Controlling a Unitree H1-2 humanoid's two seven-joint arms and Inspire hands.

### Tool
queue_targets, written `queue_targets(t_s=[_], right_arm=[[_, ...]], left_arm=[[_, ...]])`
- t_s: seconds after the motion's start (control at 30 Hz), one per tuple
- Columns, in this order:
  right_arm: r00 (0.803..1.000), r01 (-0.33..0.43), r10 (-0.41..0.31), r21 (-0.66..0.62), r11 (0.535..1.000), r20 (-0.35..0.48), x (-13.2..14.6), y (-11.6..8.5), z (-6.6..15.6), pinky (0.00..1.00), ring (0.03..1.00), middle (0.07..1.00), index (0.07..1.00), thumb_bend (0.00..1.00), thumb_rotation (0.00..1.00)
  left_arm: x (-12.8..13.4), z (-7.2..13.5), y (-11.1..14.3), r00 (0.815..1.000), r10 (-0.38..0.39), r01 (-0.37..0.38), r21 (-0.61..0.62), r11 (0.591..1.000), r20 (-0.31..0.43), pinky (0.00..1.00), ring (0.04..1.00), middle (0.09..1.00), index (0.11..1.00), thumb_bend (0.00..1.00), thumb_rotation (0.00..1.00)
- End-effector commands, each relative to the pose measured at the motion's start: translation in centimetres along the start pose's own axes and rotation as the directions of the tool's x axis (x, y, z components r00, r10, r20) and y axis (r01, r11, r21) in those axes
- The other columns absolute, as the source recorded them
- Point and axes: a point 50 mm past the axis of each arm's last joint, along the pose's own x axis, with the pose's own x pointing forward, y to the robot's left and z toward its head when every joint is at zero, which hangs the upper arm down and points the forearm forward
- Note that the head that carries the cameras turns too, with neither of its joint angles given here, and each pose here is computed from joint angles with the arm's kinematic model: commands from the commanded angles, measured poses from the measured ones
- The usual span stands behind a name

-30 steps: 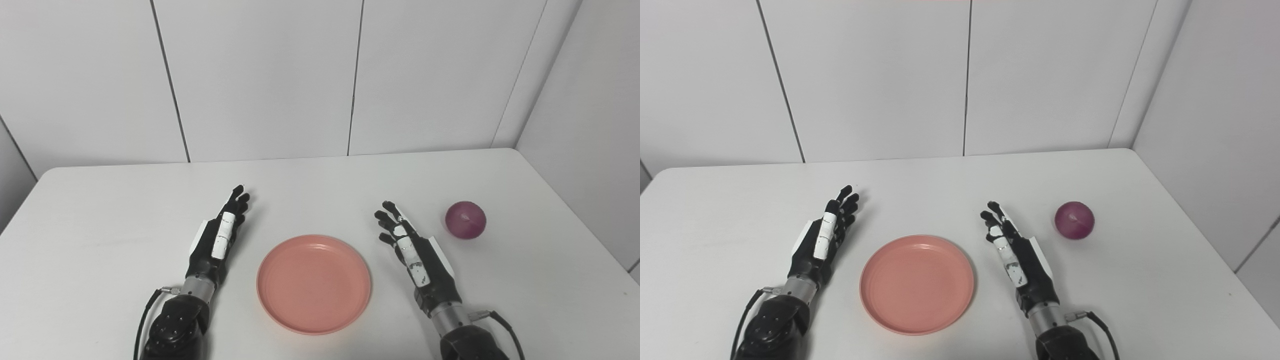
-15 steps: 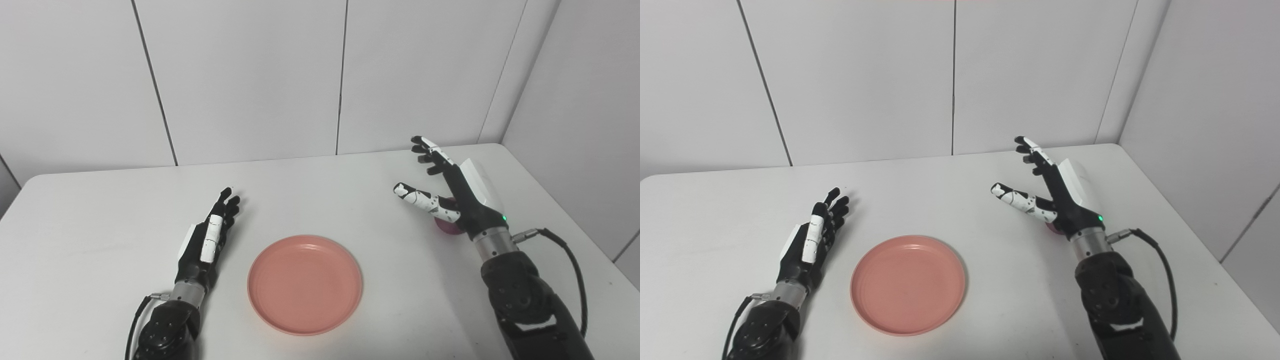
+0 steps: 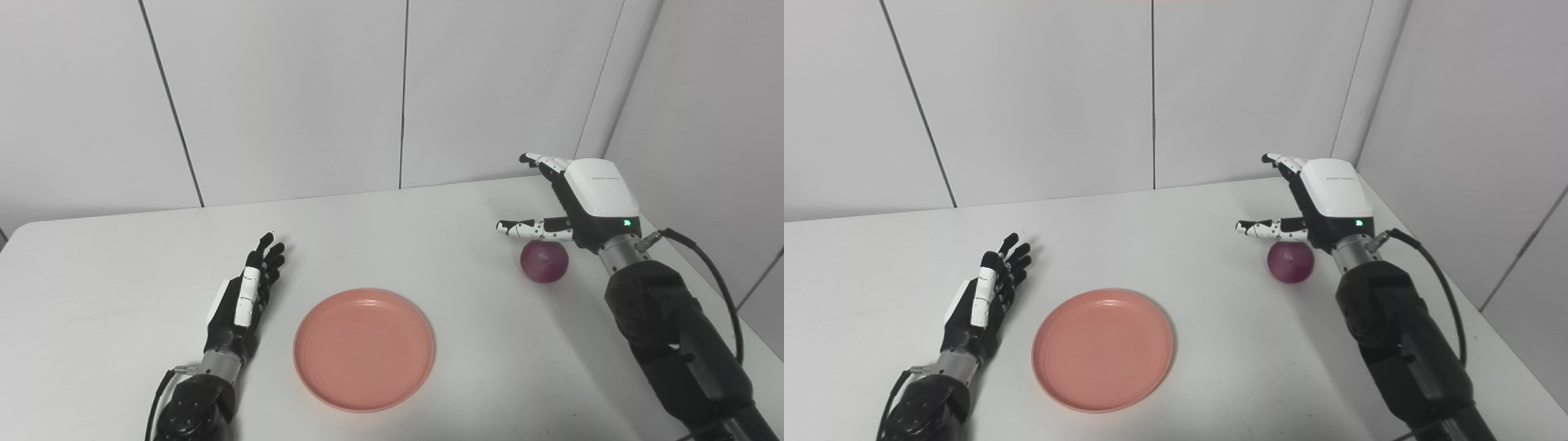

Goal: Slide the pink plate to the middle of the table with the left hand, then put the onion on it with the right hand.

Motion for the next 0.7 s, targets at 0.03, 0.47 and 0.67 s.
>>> queue_targets(t_s=[0.03,0.47,0.67], right_arm=[[0.997,0.061,-0.057,-0.074,0.995,0.047,1.3,-1.4,-0.6,0.6,0.731,0.766,0.779,0.83,0.64],[0.996,-0.084,0.081,-0.067,0.994,-0.046,0.5,3.8,-3.0,0.55,0.714,0.767,0.789,0.79,0.73],[0.99,-0.124,0.122,-0.025,0.992,-0.074,0.1,5.3,-3.4,0.55,0.72,0.772,0.794,0.78,0.69]], left_arm=[[-2.0,-3.0,-0.1,0.995,-0.011,0.008,-0.029,1.0,-0.097,1.0,0.96,0.953,0.984,0.81,1.0],[-2.2,-3.1,0.1,0.994,-0.019,0.014,-0.047,0.999,-0.109,1.0,0.968,0.965,0.999,0.8,1.0],[-2.3,-3.3,0.2,0.992,-0.019,0.012,-0.053,0.998,-0.123,1.0,0.968,0.969,1.0,0.81,1.0]])
